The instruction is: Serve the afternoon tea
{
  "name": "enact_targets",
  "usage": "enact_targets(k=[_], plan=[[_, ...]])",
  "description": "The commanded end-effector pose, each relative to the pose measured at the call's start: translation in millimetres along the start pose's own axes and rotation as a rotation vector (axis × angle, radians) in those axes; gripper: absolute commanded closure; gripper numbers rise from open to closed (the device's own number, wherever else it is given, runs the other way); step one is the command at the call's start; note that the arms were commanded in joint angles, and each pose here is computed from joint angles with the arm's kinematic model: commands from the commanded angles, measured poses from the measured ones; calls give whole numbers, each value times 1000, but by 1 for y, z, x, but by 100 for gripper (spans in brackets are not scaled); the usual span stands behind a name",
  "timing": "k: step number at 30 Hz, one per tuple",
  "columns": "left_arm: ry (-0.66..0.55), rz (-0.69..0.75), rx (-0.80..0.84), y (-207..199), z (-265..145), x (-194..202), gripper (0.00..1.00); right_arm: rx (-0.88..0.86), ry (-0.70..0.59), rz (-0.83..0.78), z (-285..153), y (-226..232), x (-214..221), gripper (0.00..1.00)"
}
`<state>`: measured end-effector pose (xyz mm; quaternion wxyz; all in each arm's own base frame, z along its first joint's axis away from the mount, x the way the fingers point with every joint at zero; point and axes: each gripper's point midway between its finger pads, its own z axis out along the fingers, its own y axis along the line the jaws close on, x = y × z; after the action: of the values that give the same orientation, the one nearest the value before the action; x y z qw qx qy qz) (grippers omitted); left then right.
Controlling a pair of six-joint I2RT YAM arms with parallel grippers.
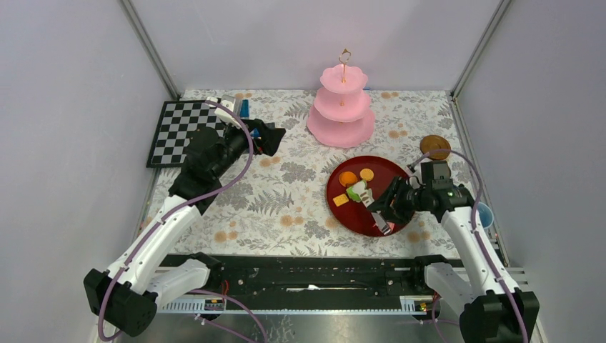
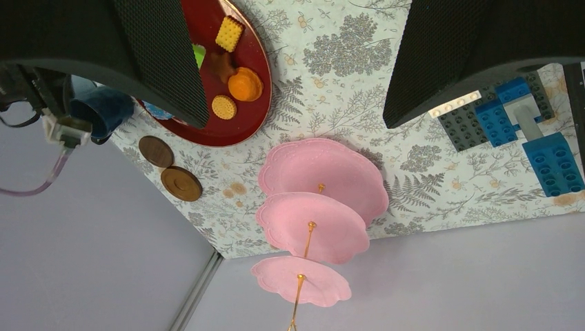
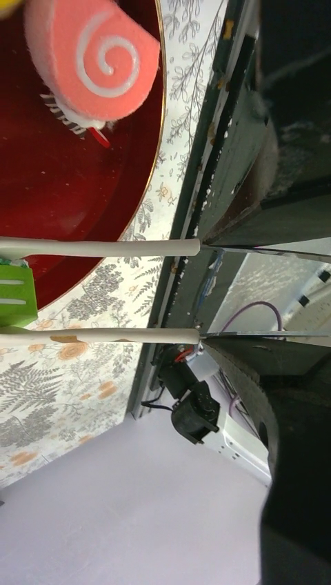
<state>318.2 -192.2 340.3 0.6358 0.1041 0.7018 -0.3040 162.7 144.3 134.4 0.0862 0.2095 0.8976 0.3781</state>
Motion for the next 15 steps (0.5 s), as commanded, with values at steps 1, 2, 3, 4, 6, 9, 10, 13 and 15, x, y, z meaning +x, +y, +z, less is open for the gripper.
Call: enact_targets(k=[1, 2, 3, 4, 6, 9, 10, 13, 15], plan=[[-91, 4, 61, -18, -2, -35, 1, 84, -81, -124, -23, 10, -19, 80], [-91, 3, 62, -18, -2, -35, 1, 112, -106, -151, -27, 11, -26, 80], [-93, 3, 64, -19, -3, -35, 1, 144, -133, -181, -31, 11, -34, 80], [-95, 3, 65, -19, -3, -36, 1, 186, -167, -211, -35, 10, -43, 80], [-95, 2, 65, -19, -4, -36, 1, 247, -222, -270, -40, 13, -60, 82], [-105, 2, 68, -21, -6, -39, 1, 354, -284, -382, -36, 22, -82, 83], [-108, 4, 67, -20, -7, -40, 1, 392, -298, -419, -33, 25, -87, 83], [-118, 8, 61, -20, -9, -43, 1, 535, -342, -521, -23, 30, -106, 83], [-127, 11, 57, -20, -11, -45, 1, 632, -380, -598, -21, 35, -117, 83]])
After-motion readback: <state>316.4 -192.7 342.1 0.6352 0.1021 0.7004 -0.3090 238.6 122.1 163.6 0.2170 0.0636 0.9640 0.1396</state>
